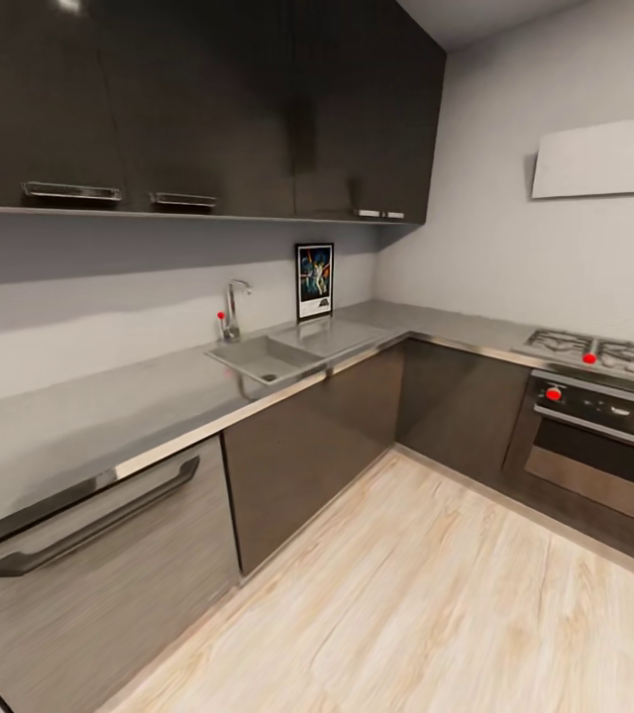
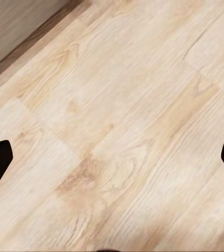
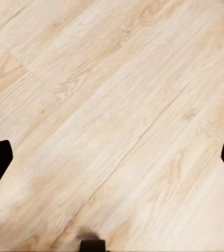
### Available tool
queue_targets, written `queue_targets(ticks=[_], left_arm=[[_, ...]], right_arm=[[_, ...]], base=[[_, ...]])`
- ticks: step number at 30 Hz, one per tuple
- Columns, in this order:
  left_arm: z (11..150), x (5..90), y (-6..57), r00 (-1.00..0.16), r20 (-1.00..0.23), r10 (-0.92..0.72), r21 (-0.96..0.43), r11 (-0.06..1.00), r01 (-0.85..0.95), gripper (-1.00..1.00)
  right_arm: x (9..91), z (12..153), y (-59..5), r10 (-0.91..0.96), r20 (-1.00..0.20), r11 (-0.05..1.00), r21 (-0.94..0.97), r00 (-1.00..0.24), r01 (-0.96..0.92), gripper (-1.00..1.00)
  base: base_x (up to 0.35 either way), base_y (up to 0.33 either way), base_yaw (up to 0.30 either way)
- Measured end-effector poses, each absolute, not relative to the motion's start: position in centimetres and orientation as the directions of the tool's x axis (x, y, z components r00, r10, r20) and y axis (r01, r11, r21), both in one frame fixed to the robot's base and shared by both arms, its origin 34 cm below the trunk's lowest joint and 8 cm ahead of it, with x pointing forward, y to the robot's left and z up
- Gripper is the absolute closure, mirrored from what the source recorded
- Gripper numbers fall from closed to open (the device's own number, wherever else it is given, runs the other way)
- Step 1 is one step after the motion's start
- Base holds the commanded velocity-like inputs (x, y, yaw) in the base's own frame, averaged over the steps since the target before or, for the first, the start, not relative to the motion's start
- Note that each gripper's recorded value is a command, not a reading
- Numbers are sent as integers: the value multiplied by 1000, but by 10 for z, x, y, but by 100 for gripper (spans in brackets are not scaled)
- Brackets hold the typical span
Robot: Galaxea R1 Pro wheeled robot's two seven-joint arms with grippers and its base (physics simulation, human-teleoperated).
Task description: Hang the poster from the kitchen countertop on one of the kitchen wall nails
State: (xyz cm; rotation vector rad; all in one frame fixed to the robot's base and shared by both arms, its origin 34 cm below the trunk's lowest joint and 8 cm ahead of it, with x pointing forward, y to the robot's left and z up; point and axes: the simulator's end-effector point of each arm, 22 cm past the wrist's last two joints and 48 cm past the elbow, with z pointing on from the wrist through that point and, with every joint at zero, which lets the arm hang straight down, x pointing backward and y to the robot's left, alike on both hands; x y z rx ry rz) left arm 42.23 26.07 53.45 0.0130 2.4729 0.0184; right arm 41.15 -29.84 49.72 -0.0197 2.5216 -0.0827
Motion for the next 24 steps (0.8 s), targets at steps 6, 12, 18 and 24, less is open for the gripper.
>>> queue_targets(ticks=[6, 12, 18, 24], left_arm=[[534, 422, 261, -785, -620, 14, 17, 1000, 5, -100], [534, 422, 261, -785, -620, 14, 17, 1000, 5, -100], [535, 422, 261, -785, -620, 14, 17, 1000, 5, -100], [535, 422, 261, -785, -620, 14, 17, 1000, 5, -100]], right_arm=[[412, 497, -298, -33, -579, 998, -64, -814, 5, -100], [412, 497, -298, -33, -579, 998, -63, -814, 5, -100], [412, 497, -297, -33, -579, 998, -63, -814, 5, -100], [412, 497, -297, -33, -579, 998, -62, -814, 5, -100]], base=[[192, -293, 0], [192, -293, 0], [192, -293, 11], [192, -293, 66]])
